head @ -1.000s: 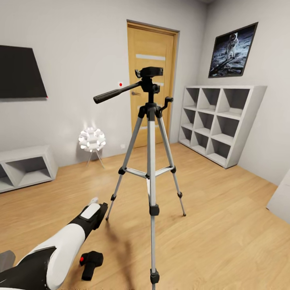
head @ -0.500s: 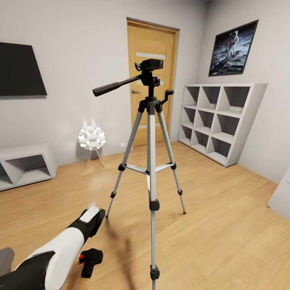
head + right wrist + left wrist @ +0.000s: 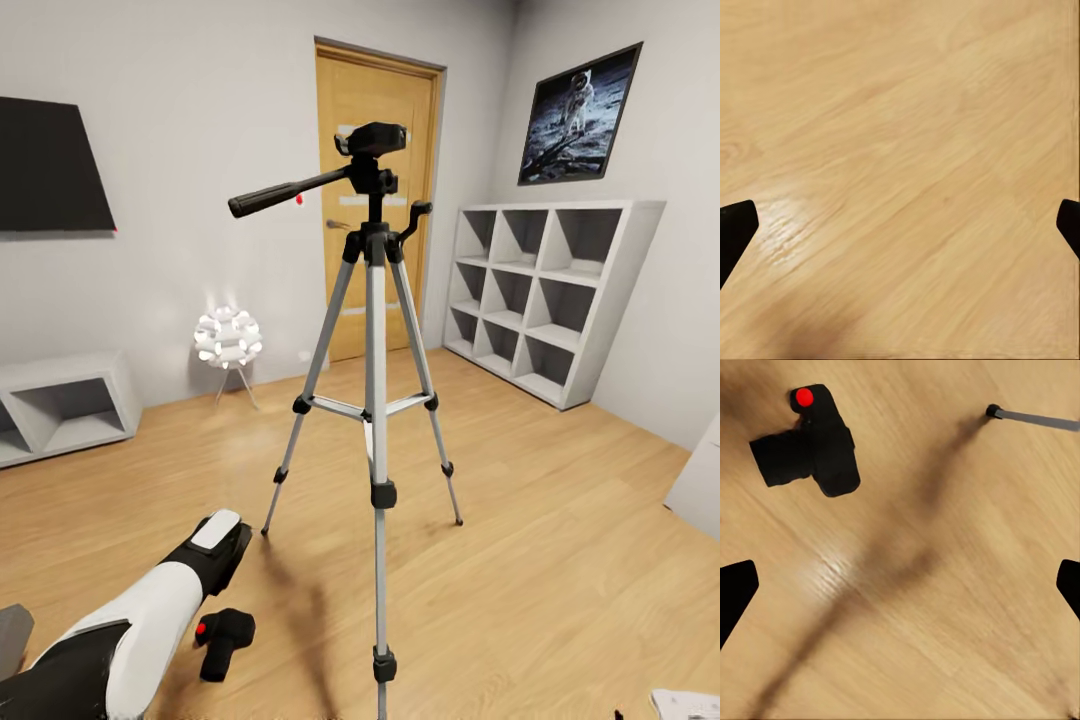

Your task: Attach the digital camera to the camera tripod in the bedroom.

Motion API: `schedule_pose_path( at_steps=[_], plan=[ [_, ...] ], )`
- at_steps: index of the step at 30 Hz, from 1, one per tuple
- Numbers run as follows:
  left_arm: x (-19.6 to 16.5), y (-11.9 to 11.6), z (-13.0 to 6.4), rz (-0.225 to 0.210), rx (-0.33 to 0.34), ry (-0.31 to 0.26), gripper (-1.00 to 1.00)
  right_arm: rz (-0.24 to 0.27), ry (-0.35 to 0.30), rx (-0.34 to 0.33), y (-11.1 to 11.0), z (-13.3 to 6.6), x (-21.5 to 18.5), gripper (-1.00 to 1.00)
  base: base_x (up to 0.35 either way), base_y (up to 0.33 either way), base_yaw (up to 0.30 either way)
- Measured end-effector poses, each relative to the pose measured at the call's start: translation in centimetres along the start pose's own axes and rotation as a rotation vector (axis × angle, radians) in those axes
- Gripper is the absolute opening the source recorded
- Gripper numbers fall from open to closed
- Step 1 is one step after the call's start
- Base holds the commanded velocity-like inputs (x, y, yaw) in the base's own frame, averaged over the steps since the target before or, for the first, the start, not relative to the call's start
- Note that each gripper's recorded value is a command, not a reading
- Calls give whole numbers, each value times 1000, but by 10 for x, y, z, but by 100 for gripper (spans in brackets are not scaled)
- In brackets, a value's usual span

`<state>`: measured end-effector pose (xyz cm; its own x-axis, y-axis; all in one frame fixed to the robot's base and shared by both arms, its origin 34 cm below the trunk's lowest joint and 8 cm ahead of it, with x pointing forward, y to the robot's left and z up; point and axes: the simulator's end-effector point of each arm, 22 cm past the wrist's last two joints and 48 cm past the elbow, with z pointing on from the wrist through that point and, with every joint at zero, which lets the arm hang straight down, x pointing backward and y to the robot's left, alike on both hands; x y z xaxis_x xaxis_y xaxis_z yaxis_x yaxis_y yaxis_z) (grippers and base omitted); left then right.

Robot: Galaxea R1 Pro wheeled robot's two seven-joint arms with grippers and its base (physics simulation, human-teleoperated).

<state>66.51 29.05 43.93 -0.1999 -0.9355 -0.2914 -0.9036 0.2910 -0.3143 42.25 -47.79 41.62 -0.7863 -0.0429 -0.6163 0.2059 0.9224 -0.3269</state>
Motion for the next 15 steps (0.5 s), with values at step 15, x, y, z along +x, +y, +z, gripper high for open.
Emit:
schedule_pose_path(
  at_steps=[15],
  plan=[
    [-4, -10, 5, 28, -28, 14, 100, 247, 43, -68, 4, -24, -147, 100, 0, 0, 0]
  ],
)
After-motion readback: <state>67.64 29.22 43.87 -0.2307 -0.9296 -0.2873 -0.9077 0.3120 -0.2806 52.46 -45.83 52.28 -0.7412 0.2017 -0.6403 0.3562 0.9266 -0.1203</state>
